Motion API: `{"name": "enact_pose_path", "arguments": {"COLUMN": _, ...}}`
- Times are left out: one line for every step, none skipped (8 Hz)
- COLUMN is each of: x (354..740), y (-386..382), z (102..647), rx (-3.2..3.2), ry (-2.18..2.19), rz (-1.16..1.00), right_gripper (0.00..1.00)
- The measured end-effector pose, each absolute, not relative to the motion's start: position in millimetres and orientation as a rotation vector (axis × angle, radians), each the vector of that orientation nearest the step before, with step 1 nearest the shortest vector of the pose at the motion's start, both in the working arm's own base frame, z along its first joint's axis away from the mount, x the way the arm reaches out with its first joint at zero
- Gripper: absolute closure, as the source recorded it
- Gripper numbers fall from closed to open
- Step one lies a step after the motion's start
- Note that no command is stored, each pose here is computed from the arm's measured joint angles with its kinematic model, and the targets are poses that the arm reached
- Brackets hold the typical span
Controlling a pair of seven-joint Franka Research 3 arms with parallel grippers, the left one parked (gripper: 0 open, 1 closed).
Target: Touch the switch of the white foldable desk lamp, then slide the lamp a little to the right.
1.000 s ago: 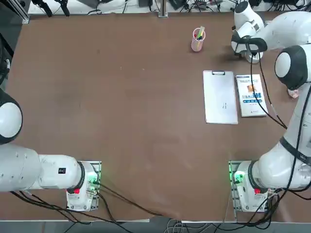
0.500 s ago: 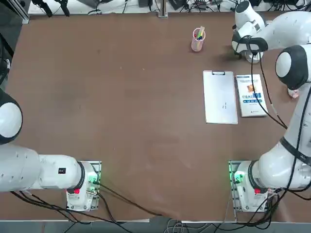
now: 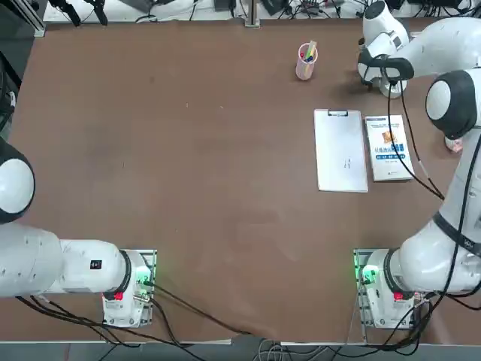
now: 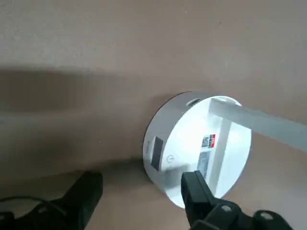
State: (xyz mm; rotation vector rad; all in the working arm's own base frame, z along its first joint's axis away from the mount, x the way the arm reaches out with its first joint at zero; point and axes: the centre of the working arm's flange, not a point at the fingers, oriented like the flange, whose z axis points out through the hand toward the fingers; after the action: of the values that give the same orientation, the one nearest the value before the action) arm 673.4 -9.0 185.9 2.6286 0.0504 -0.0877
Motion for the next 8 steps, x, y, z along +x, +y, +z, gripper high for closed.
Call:
{"name": "enact_pose_path", "arguments": {"x": 673.2, "y": -10.9, "z": 185.9, "rx": 2.651, "ry": 0.041, "rz": -0.101, "right_gripper": 0.0}}
{"name": "enact_pose_path", "arguments": {"x": 673.4, "y": -13.1, "z": 186.3, "rx": 2.678, "ry": 0.035, "rz": -0.116, "right_gripper": 0.0}}
{"name": "enact_pose_path", "arguments": {"x": 673.9, "y": -14.5, "z": 186.9, "rx": 2.694, "ry": 0.027, "rz": -0.121, "right_gripper": 0.0}}
{"name": "enact_pose_path", "arguments": {"x": 674.2, "y": -14.8, "z": 187.1, "rx": 2.699, "ry": 0.023, "rz": -0.121, "right_gripper": 0.0}}
{"name": "enact_pose_path", "arguments": {"x": 674.7, "y": -14.9, "z": 187.4, "rx": 2.701, "ry": 0.024, "rz": -0.114, "right_gripper": 0.0}}
{"name": "enact_pose_path", "arguments": {"x": 675.7, "y": -15.8, "z": 187.9, "rx": 2.705, "ry": 0.023, "rz": -0.103, "right_gripper": 0.0}}
{"name": "enact_pose_path", "arguments": {"x": 676.9, "y": -17.3, "z": 188.5, "rx": 2.711, "ry": 0.022, "rz": -0.088, "right_gripper": 0.0}}
{"name": "enact_pose_path", "arguments": {"x": 678.2, "y": -18.6, "z": 188.9, "rx": 2.716, "ry": 0.021, "rz": -0.073, "right_gripper": 0.0}}
